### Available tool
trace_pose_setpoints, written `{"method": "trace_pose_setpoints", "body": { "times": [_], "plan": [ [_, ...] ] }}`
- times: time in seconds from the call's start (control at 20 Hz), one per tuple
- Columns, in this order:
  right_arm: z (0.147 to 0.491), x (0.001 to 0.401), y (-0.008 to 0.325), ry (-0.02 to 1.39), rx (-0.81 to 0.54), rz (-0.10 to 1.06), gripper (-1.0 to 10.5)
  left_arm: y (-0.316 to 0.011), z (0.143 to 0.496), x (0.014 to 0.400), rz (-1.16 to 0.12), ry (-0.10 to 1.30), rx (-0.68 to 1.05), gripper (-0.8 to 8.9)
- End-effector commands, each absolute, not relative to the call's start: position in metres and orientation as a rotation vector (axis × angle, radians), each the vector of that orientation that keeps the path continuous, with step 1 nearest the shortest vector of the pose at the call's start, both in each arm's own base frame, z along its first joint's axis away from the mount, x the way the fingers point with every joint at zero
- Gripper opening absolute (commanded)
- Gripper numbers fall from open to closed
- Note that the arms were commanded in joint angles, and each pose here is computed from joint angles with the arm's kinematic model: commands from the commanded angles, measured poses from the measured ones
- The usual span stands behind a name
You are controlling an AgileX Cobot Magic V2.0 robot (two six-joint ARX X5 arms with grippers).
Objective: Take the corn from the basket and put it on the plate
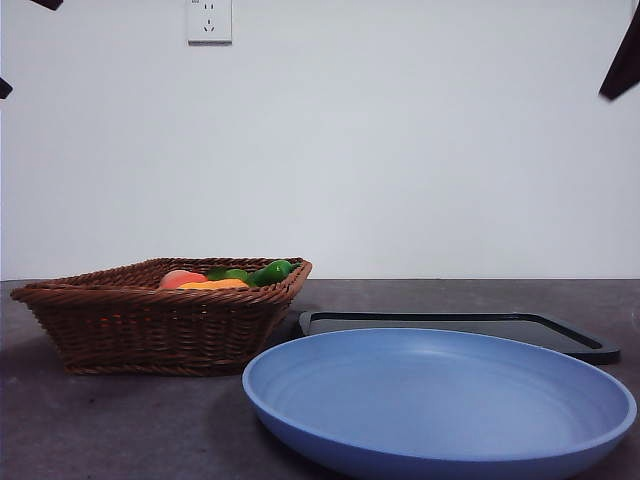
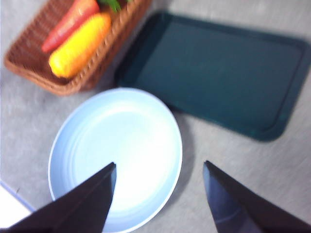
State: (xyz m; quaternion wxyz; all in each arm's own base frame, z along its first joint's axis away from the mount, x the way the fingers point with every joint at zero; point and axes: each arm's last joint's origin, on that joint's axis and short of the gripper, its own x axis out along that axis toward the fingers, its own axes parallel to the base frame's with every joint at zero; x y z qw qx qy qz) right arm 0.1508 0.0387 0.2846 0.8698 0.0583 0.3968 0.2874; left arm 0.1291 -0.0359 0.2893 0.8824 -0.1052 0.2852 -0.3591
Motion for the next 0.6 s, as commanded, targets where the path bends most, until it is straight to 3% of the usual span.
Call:
{"method": "trace_pose_setpoints", "body": {
  "times": [0.05, 0.3, 0.6],
  "plan": [
    [0.277, 0.167, 0.045, 0.906, 0.141, 0.607, 2.9, -0.036, 0.294, 0.130, -0.747, 0.583, -0.227, 4.30],
    [0.239, 0.203, 0.059, 1.105, 0.148, 0.614, 2.9, -0.036, 0.294, 0.130, -0.747, 0.583, -0.227, 4.29],
    [0.197, 0.232, 0.075, 1.245, 0.142, 0.627, 2.9, -0.036, 0.294, 0.130, -0.747, 0.583, -0.227, 4.29]
  ]
}}
